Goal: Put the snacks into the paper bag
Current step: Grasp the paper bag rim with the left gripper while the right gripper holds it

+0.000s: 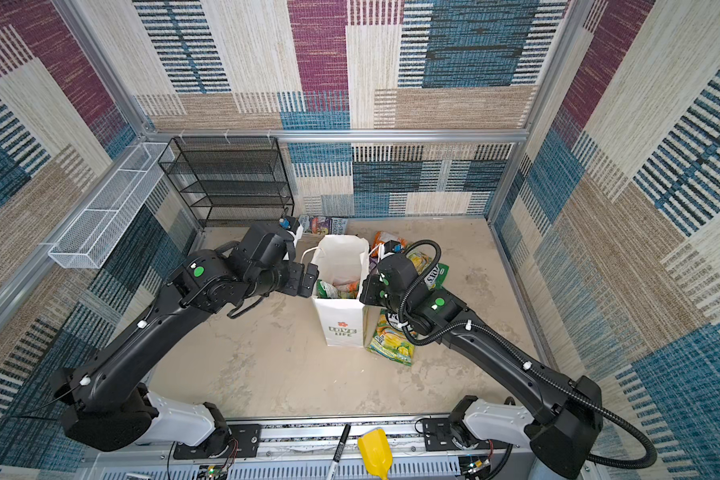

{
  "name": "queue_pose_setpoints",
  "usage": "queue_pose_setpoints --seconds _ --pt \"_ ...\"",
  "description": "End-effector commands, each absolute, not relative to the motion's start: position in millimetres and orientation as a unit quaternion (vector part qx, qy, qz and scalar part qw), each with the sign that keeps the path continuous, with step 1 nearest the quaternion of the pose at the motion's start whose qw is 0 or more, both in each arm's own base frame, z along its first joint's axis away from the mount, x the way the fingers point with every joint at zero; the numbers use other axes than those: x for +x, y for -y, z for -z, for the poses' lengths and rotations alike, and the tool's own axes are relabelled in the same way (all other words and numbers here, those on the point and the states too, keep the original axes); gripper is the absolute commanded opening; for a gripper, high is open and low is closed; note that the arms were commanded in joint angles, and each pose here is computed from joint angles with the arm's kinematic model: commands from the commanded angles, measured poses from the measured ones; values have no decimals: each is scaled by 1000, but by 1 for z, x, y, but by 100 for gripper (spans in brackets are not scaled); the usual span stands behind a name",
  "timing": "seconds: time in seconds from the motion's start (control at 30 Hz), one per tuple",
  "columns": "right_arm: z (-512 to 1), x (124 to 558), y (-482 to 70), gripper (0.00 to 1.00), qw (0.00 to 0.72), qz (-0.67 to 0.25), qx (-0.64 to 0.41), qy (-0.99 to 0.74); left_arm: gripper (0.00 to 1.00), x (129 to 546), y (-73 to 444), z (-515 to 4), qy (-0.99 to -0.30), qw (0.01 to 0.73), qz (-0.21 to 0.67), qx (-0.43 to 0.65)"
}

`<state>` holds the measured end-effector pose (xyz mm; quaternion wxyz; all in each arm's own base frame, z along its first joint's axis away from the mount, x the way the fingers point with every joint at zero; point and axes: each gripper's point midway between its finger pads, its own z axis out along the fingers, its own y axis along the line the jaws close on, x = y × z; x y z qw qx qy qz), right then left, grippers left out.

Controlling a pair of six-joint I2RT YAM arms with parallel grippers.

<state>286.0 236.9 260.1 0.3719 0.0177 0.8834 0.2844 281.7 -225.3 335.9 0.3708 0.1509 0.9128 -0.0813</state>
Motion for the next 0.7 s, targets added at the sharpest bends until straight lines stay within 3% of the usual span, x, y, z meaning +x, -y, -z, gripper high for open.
queue_pose_setpoints --seconds 0.0,0.4,0.67 --pt "-268 287 -237 0 384 -293 19 -875 94 286 239 -327 -920 349 120 131" --pt "-271 288 -237 0 386 -291 18 -875 62 328 235 -275 -946 261 182 66" --pt "-270 292 -243 0 384 -292 10 -876 17 343 240 -263 -952 234 186 71"
